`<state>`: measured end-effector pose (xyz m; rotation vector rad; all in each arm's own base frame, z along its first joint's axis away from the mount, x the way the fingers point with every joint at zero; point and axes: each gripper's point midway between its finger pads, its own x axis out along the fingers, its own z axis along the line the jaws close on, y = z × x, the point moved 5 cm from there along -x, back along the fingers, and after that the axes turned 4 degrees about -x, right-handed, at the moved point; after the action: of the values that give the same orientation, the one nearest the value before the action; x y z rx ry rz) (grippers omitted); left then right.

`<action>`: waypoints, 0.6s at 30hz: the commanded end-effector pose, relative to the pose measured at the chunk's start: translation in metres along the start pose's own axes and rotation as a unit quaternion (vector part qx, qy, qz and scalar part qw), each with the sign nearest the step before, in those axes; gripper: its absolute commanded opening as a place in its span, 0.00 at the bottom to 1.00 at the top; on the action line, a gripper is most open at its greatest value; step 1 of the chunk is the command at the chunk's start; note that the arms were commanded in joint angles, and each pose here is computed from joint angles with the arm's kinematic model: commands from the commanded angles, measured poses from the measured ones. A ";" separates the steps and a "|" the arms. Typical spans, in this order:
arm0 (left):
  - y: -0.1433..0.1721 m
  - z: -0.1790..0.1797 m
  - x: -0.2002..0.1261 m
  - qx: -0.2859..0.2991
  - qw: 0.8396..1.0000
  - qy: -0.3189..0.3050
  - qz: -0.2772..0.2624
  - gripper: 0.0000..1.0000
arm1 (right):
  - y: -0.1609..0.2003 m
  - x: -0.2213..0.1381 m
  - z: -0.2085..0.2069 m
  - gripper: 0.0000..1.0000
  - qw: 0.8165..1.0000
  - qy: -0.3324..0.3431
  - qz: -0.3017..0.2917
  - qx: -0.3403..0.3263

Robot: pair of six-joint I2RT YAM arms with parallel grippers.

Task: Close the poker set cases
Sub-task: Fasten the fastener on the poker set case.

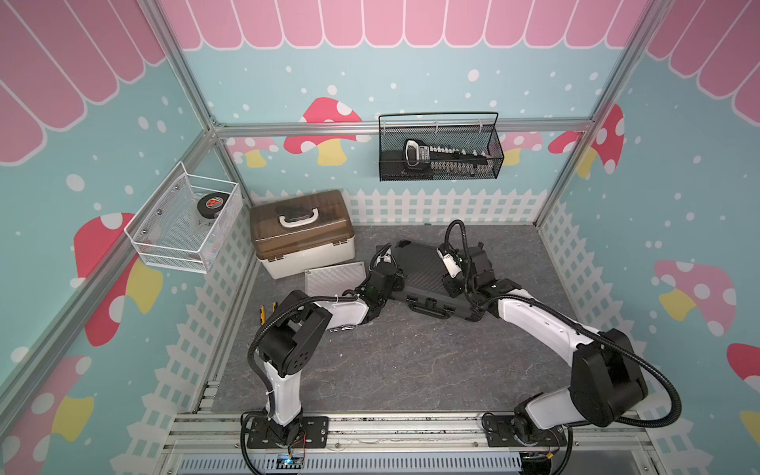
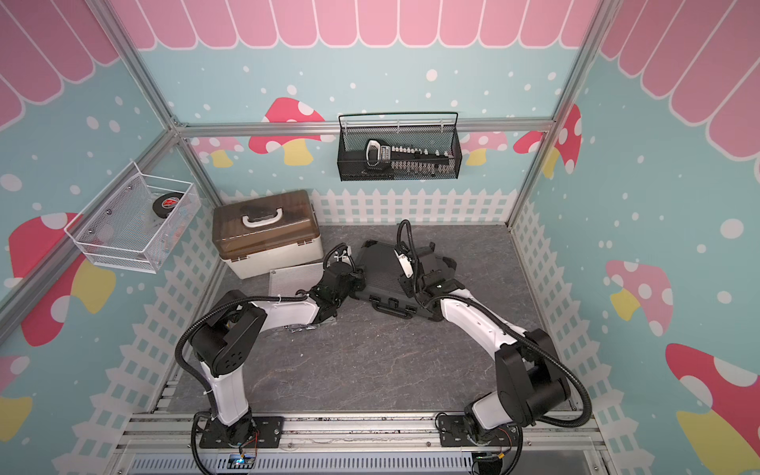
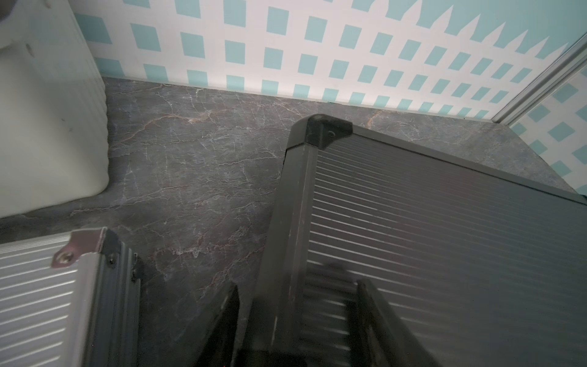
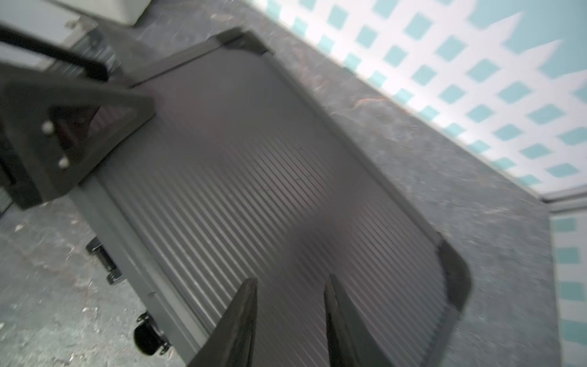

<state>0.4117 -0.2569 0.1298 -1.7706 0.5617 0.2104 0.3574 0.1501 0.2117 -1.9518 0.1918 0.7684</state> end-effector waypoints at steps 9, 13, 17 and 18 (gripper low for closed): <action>0.031 0.003 -0.019 0.064 0.993 -0.009 0.096 0.59 | 0.058 -0.027 -0.042 0.49 0.985 0.145 0.023 0.095; 0.009 0.008 -0.044 0.061 0.996 -0.019 0.060 0.61 | 0.081 -0.037 -0.054 0.61 0.977 0.174 0.022 0.124; -0.011 0.027 -0.072 0.070 0.995 -0.068 0.010 0.66 | 0.103 -0.044 -0.065 0.74 0.969 0.198 0.013 0.147; -0.015 0.033 -0.080 0.073 0.994 -0.085 -0.002 0.69 | 0.109 -0.044 -0.068 0.76 0.966 0.205 0.014 0.154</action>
<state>0.3616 -0.2238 0.1523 -1.6362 0.5634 0.2727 0.3040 0.0411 0.1735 -1.8291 0.5581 0.4111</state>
